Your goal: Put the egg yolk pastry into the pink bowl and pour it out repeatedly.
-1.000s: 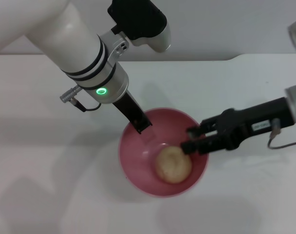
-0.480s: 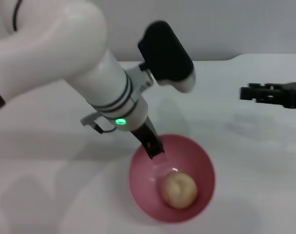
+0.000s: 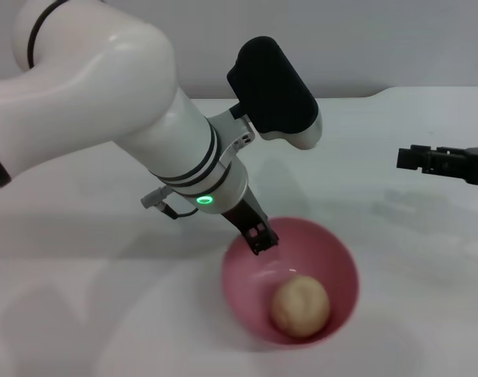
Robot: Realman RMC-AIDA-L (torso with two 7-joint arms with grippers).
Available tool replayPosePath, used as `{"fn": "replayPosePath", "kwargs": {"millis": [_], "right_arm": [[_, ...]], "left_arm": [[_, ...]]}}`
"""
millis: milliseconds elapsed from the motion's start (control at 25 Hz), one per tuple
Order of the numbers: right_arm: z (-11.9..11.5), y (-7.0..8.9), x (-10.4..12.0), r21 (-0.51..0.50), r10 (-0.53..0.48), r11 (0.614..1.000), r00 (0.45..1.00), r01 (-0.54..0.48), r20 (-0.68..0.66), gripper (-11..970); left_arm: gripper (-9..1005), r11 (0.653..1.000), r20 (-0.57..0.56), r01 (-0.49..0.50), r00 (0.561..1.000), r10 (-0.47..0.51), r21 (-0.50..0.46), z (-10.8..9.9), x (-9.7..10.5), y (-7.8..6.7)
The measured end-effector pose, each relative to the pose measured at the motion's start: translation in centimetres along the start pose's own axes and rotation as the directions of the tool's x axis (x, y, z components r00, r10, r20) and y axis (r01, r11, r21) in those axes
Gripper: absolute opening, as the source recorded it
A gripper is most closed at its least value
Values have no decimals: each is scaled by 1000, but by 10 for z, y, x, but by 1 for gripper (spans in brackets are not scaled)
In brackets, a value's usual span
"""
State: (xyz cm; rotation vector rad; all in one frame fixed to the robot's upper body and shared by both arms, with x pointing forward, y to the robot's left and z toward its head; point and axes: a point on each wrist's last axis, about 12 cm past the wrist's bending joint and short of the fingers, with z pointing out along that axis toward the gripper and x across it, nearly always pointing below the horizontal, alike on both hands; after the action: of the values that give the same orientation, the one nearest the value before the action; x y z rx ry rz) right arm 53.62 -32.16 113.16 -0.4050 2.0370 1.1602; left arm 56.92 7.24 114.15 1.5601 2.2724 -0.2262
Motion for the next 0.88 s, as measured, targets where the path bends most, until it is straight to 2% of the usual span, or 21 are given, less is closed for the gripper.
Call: {"fn": "replayPosePath", "kwargs": {"millis": [200,400,440,520,560,600,640,720,760,840,880], "right_arm": [[3,-2,3,-2,19,1000,1000,-19,2,567],[7,-8,9,22,51,998,999,-51,6,568],[7,-9,10,23,55,998,998,-55,8,568],[8,-11,13,28,61,998,998,-62,16,568],[9,-13,15,33,68,997,997,-69,22,568],[10,-15,17,39,81,996,996,-82,29,568],[11,-17,20,47,96,994,995,-98,35,568],[14,-21,26,63,126,990,991,-128,46,568],[17,-24,29,69,135,988,990,-139,50,568],[22,-27,34,76,141,986,988,-146,57,568],[24,-28,35,78,138,987,988,-144,70,568]], "left_arm": [[281,1000,9,-7,1000,7,-17,-3,1,6],[398,997,79,66,995,-62,-44,-12,3,23],[421,993,125,106,987,-99,-52,-18,4,31],[468,989,161,135,979,-124,-59,-22,4,36],[508,972,267,226,942,-201,-65,-33,10,51],[548,962,309,266,921,-236,-58,-37,14,57],[588,943,379,331,878,-291,-43,-45,22,68],[668,895,505,446,765,-400,33,-59,42,88],[708,852,575,509,663,-479,122,-66,59,99],[759,787,652,558,499,-571,262,-74,82,110],[785,742,692,570,374,-617,353,-78,100,115]]}}
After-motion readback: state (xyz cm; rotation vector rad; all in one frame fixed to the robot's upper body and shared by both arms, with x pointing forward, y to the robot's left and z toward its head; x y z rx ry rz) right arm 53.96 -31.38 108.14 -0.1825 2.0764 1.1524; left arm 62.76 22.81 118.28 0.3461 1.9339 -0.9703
